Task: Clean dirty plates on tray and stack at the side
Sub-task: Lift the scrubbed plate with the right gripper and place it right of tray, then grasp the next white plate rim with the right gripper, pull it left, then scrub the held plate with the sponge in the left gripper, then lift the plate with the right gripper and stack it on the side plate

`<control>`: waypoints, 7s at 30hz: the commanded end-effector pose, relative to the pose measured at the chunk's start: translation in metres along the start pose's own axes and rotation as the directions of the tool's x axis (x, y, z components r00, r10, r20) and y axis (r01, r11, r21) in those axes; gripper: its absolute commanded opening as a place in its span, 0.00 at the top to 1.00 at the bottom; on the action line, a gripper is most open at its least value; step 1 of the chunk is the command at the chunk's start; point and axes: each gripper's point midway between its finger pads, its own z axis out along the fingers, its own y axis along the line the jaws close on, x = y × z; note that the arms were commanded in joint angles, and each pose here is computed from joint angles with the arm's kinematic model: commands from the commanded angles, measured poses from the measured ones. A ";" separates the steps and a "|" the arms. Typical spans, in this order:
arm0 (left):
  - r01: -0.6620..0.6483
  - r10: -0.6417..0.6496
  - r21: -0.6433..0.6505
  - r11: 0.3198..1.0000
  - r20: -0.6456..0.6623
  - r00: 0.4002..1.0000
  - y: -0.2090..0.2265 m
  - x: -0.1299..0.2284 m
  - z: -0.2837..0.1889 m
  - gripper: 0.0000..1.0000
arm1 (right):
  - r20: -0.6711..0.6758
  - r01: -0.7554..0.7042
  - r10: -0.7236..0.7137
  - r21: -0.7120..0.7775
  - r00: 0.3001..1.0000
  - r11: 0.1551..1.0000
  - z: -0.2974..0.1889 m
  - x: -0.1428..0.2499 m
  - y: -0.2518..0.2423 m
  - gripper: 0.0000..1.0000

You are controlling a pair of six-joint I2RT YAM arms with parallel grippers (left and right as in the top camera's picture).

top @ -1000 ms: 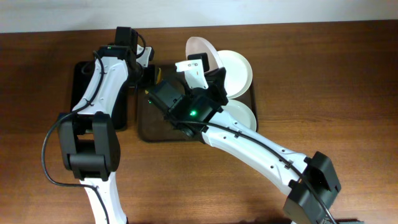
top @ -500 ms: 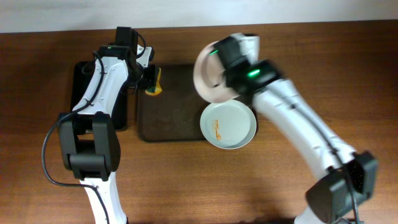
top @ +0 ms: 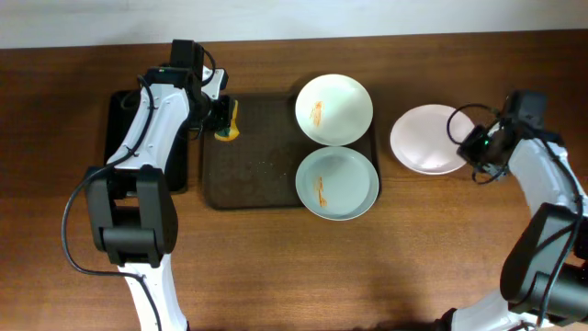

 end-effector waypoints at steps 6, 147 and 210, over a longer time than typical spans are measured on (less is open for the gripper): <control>-0.022 0.022 -0.002 1.000 0.051 0.998 -0.002 -0.011 -0.019 0.99 | -0.001 0.007 -0.007 0.012 1.000 1.000 0.023 0.011 -0.009 0.95; 0.012 -0.006 -0.102 0.995 0.057 0.998 0.012 0.029 0.049 0.99 | -0.179 0.420 -0.567 -0.504 0.804 0.754 0.050 0.247 0.321 0.96; 0.088 -0.086 0.290 0.953 -0.019 0.996 0.011 0.029 -0.004 0.99 | 0.153 0.632 -0.646 0.137 0.747 0.763 -0.113 0.112 0.230 0.96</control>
